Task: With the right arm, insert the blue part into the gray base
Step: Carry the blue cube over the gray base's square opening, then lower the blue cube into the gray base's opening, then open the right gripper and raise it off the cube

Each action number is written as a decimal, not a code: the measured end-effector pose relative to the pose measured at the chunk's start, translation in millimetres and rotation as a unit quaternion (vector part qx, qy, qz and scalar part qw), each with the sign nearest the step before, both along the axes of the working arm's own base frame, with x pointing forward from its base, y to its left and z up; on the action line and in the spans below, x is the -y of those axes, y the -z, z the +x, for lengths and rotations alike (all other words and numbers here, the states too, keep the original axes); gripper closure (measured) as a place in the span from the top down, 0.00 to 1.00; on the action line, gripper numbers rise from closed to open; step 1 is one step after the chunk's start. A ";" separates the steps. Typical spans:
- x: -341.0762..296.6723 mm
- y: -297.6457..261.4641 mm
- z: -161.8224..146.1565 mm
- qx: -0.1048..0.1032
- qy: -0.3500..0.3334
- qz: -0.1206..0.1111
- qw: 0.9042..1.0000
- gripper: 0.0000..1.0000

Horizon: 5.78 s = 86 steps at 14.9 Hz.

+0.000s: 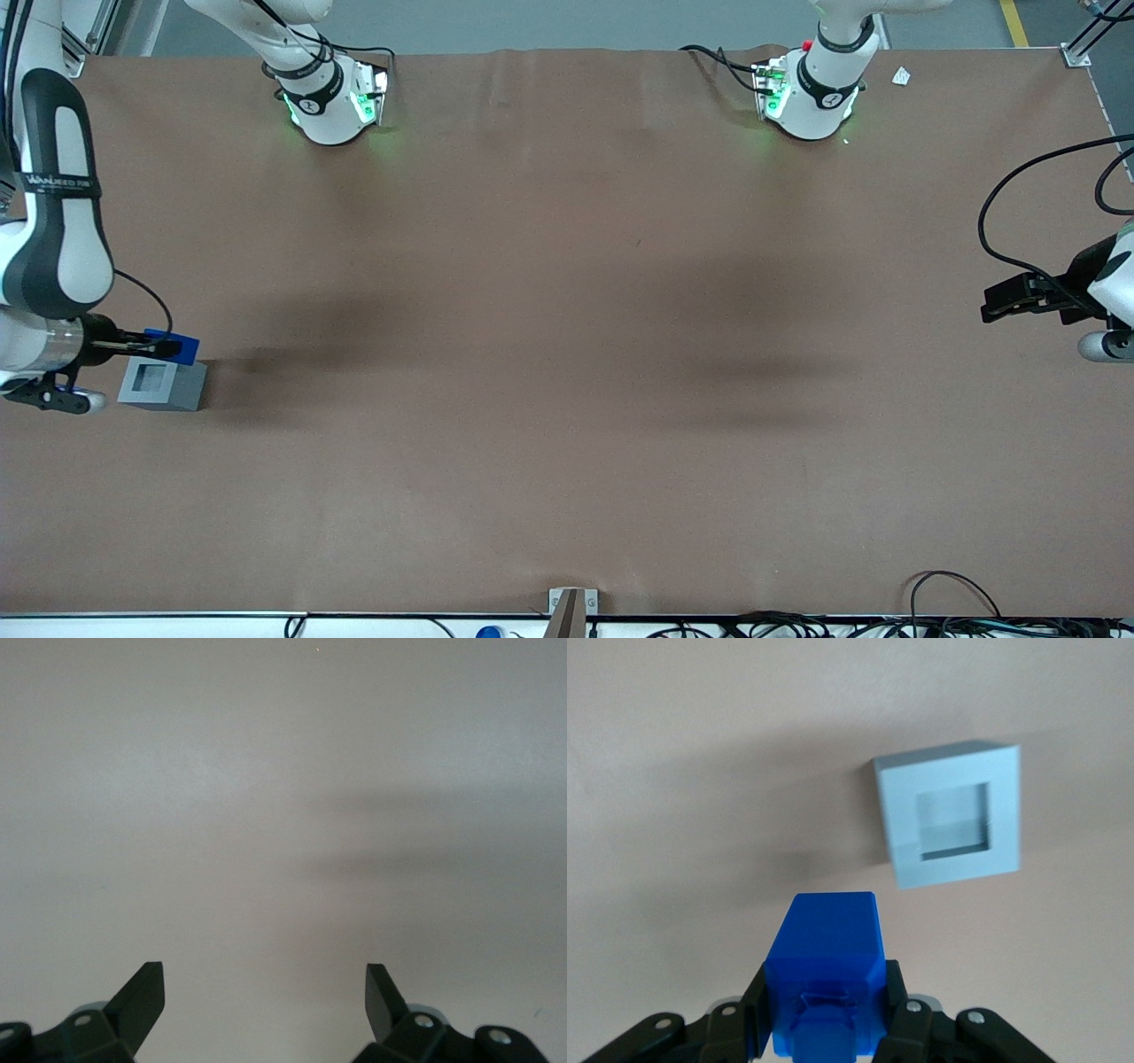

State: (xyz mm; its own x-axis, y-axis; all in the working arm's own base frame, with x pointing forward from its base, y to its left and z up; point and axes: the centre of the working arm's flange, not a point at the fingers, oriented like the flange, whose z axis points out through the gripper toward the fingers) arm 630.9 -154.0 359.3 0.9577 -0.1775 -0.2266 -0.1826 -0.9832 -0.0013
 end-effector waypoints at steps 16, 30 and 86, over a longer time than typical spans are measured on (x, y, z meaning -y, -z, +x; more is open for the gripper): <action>69.4 29.8 6.9 0.032 -0.061 -0.001 0.998 0.51; 78.6 45.6 9.8 0.036 -0.077 -0.009 0.996 0.51; 74.3 27.3 15.7 0.041 -0.082 -0.008 0.996 1.00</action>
State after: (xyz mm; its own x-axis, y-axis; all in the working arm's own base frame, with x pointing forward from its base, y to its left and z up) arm 646.6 -228.3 332.0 0.9891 -0.0211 -0.1455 -0.0204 -0.9998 0.0064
